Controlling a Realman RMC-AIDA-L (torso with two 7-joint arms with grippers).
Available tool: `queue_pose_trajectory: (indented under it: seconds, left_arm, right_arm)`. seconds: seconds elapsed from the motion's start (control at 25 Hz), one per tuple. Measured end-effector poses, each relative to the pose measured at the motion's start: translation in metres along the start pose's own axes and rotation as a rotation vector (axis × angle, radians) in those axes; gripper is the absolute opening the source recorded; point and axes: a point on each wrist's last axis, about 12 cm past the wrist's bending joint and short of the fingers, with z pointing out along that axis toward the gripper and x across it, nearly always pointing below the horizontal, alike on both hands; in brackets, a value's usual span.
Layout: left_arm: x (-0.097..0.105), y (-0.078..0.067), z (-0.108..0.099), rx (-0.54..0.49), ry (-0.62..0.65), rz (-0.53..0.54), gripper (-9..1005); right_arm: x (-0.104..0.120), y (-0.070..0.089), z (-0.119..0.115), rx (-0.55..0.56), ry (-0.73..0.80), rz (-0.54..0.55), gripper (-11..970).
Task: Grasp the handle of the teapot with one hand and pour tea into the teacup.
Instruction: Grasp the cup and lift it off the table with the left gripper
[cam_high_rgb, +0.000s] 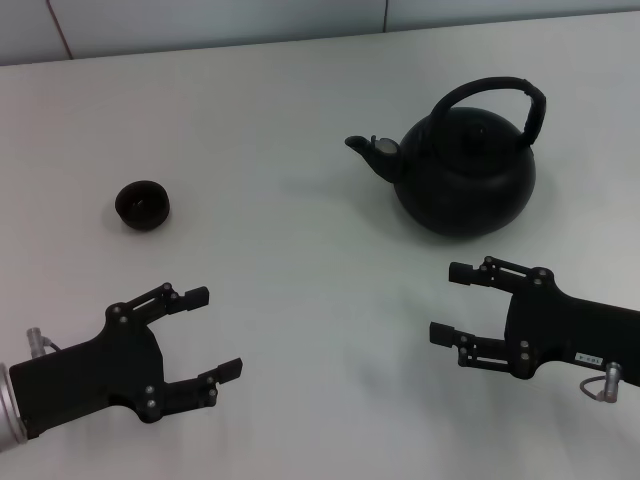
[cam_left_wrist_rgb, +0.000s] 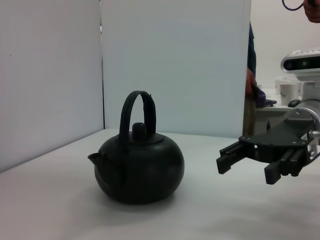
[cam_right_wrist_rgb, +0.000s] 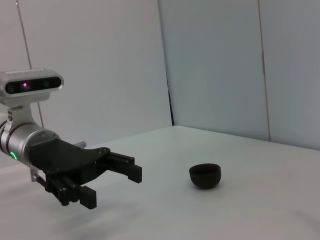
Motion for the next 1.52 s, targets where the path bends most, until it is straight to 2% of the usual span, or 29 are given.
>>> queue_pose_trajectory:
  seconds: [1.52]
  left_arm:
    - [0.0006, -0.0011, 0.0006, -0.012, -0.010, -0.023, 858]
  right_arm:
    - [0.0009, -0.0001, -0.0005, 0.005, 0.005, 0.002, 774]
